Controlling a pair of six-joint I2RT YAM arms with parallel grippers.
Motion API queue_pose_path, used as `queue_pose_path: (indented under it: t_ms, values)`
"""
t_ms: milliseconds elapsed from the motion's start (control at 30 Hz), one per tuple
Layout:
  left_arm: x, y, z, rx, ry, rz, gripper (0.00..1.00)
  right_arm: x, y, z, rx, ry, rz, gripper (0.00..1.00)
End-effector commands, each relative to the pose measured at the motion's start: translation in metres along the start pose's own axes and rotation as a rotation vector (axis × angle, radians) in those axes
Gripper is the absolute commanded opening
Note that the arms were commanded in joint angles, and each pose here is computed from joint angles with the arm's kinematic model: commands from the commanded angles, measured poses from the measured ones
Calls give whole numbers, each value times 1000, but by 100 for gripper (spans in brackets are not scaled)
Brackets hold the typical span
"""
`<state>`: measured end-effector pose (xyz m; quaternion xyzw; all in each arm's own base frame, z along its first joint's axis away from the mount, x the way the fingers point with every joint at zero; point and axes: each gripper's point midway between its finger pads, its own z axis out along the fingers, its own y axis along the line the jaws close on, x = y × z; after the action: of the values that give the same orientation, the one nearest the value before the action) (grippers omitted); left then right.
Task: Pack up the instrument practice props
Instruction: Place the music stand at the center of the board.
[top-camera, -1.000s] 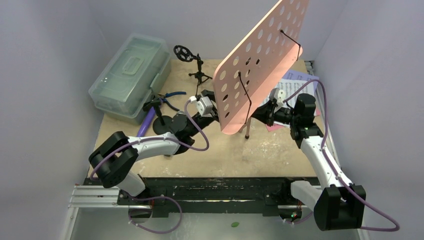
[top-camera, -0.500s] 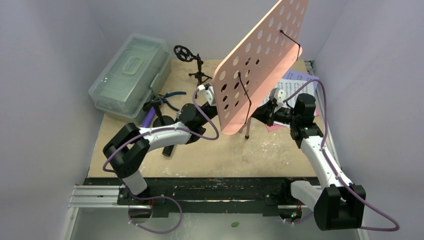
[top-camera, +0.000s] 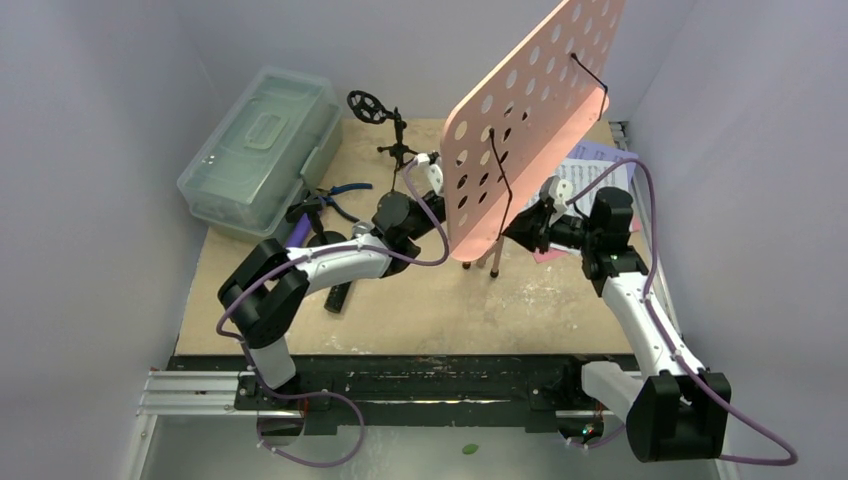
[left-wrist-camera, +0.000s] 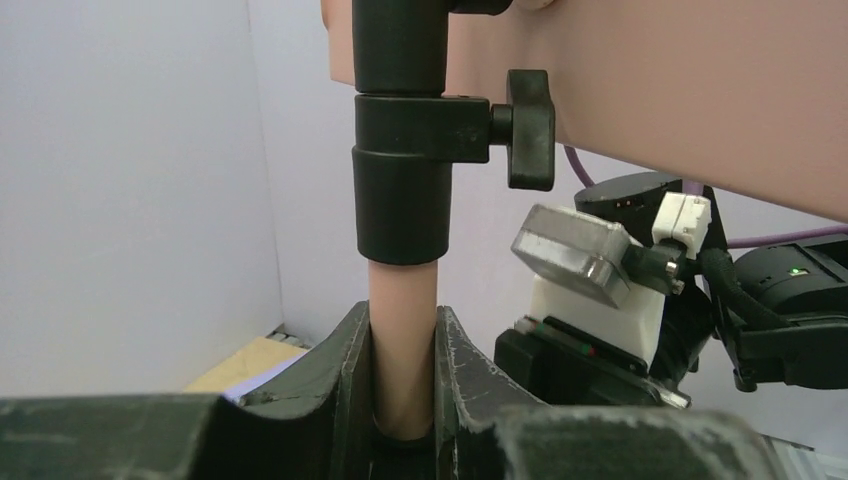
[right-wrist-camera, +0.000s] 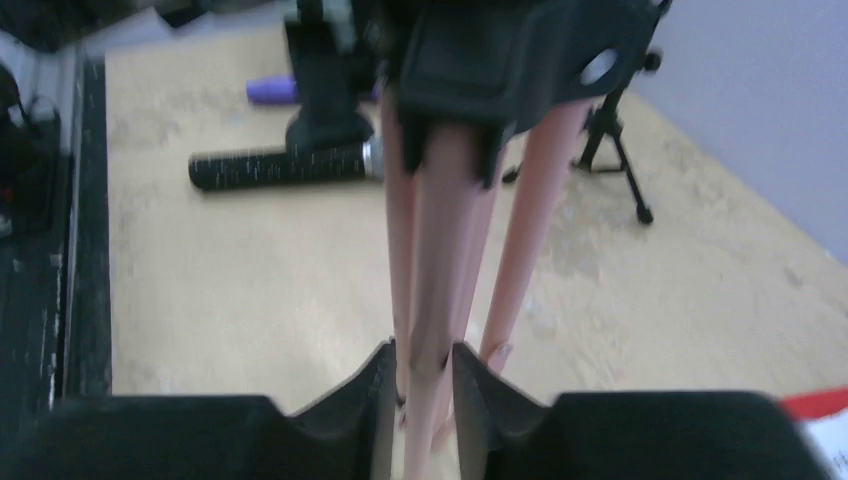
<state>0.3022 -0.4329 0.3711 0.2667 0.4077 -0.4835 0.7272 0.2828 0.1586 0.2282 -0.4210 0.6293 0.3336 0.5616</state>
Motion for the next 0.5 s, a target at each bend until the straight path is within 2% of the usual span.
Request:
queue_pose_path:
  t_ms: [0, 33, 100, 200, 367, 467]
  values:
    - [-46, 6, 24, -47, -67, -32, 0, 23, 21, -6, -44, 93, 103, 45]
    - [-51, 10, 28, -70, -58, -36, 0, 20, 22, -8, -53, 102, 81, 58]
    - [-62, 15, 35, -103, -24, -40, 0, 10, 27, -16, -71, 108, 41, 77]
    - [-84, 20, 44, -134, -8, -44, 0, -8, 31, -37, -75, 85, -6, 92]
    - [-118, 25, 50, -168, 15, -53, 0, -19, 54, -60, -87, 67, -66, 98]
    - [-133, 24, 52, -172, 24, -61, 0, -19, 57, -67, -18, 67, -102, 99]
